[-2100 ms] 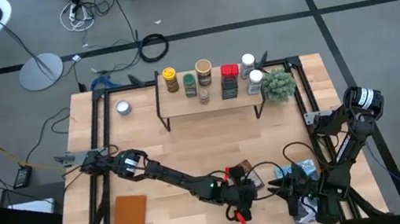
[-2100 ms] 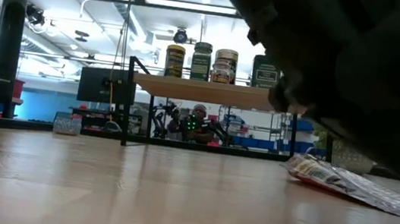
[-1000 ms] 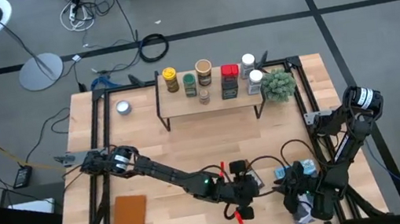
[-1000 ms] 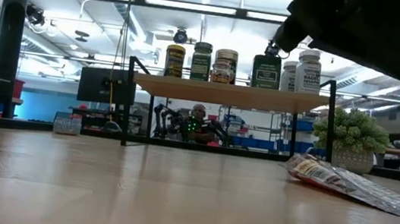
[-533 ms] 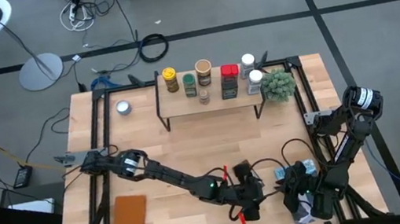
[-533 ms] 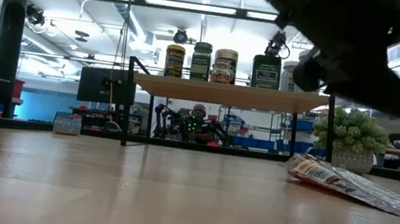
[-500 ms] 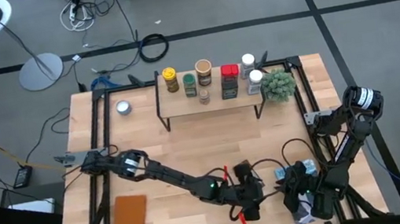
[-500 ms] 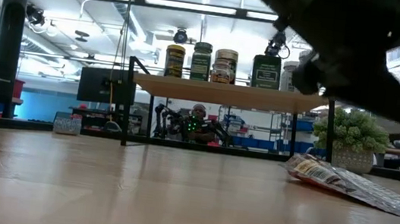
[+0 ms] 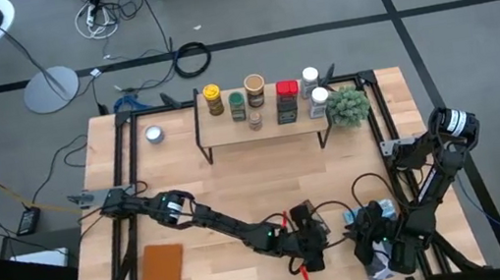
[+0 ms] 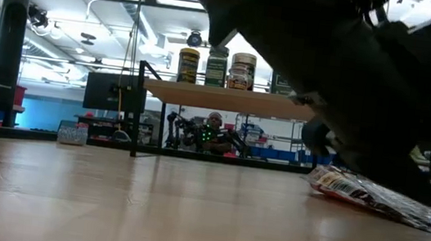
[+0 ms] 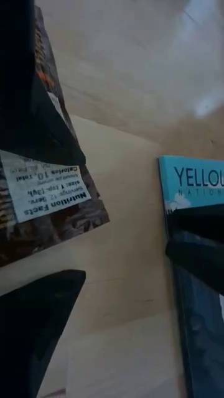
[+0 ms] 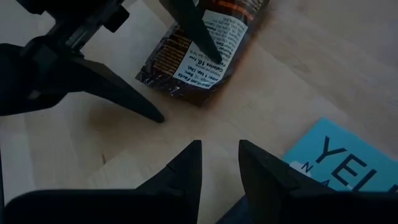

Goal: Shelf spices
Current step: Put the brown seasoning bag on the shelf

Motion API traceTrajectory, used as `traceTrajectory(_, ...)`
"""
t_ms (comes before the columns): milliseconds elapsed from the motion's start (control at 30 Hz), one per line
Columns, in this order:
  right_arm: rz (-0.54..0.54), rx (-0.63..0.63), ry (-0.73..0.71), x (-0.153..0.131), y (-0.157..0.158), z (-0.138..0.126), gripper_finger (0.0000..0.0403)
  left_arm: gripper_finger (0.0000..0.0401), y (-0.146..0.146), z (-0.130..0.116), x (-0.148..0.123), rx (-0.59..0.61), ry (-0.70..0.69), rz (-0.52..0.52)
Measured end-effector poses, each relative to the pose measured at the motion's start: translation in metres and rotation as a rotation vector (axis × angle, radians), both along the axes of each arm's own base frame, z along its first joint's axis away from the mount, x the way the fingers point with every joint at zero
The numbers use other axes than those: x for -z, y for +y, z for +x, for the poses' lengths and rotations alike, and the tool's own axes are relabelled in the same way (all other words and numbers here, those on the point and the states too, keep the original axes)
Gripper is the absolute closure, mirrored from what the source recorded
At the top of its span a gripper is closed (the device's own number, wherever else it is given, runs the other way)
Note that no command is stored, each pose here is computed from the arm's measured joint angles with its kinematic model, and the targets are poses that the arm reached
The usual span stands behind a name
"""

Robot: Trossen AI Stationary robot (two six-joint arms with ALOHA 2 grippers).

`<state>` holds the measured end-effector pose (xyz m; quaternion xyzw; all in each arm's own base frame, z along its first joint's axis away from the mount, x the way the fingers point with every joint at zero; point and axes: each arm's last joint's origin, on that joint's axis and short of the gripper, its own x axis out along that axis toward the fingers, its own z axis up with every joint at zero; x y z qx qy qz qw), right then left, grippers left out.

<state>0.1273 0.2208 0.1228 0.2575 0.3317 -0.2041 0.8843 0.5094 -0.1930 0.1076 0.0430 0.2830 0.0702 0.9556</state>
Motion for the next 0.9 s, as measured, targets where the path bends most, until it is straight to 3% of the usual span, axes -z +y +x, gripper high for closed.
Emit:
traceTrajectory(233,-0.002,0.001,-0.004,-0.0001,-0.0001,0.0002,0.0297,0.0124,0.0045,0.0001,0.0011,-0.055,0.0,0.042)
traceTrajectory(600,-0.002,0.001,-0.004,-0.0001,-0.0001,0.0002,0.0297,0.0231,0.0085,0.0012,0.0018,-0.053,0.011,0.039)
traceTrajectory(900,-0.002,0.001,-0.004,-0.0001,-0.0001,0.0002,0.0297,0.0287,0.0087,0.0012,0.0024,-0.053,0.013,0.039)
